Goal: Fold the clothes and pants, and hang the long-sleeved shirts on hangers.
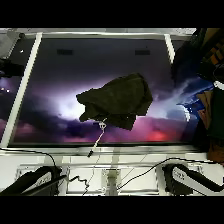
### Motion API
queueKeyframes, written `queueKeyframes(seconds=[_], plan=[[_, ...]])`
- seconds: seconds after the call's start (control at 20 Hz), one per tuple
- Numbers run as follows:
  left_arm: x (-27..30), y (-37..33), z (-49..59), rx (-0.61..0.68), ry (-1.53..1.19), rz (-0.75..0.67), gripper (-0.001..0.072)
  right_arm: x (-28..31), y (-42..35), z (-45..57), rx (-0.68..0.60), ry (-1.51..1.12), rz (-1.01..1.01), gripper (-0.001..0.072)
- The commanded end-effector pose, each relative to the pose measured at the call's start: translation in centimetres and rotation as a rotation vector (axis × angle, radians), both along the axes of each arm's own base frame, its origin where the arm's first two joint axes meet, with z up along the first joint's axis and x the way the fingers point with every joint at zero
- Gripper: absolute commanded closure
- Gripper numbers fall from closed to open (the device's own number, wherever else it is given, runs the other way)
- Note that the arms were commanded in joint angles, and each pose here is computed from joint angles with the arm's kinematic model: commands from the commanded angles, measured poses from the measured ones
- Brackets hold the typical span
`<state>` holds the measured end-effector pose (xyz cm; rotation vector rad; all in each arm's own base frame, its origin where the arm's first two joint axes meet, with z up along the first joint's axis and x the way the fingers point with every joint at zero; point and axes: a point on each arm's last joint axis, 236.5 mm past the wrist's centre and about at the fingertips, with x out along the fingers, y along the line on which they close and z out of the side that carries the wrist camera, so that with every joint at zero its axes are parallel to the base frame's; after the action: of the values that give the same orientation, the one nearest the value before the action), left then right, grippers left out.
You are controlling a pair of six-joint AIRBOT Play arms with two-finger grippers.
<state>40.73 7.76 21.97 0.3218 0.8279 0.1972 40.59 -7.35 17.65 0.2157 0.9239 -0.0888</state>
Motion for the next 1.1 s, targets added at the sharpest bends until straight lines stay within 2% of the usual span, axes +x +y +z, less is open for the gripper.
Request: queueKeyframes(seconds=[0.0,0.2,0.35,0.55,0.7,0.75,0.8,0.85,0.95,1.05], plan=[[0.0,0.0,0.0,0.000,0.000,0.000,0.0659,0.0,0.0,0.1,0.000,-0.001,0.001,0.0695],[0.8,-0.1,0.5,0.004,-0.036,-0.011,0.0657,1.0,0.0,0.9,0.003,-0.056,-0.004,0.0695],[0.6,-1.3,-1.5,-0.100,0.009,0.016,0.0650,0.8,0.6,0.7,0.038,-0.042,-0.012,0.0695],[-0.2,-7.0,-7.8,-0.271,0.156,-0.153,0.0650,-2.3,1.8,-1.4,0.065,0.116,0.037,0.0695],[-1.7,-10.2,-14.3,-0.418,0.257,-0.180,0.0648,-3.8,2.3,-2.2,0.044,0.181,0.109,0.0695],[-2.1,-10.8,-16.2,-0.454,0.274,-0.173,0.0558,-3.9,2.3,-2.2,0.043,0.183,0.111,0.0695],[-2.4,-11.3,-18.2,-0.485,0.282,-0.161,0.0376,-3.8,2.3,-2.2,0.044,0.182,0.111,0.0695],[-2.7,-11.5,-20.0,-0.510,0.283,-0.146,0.0333,-3.8,2.3,-2.2,0.043,0.180,0.110,0.0695],[-3.6,-11.9,-23.2,-0.523,0.297,-0.148,0.0333,-3.8,2.3,-2.1,0.043,0.179,0.110,0.0694],[-5.8,-13.7,-26.3,-0.565,0.373,-0.223,0.0333,-3.5,2.2,-2.0,0.039,0.165,0.107,0.0695]])
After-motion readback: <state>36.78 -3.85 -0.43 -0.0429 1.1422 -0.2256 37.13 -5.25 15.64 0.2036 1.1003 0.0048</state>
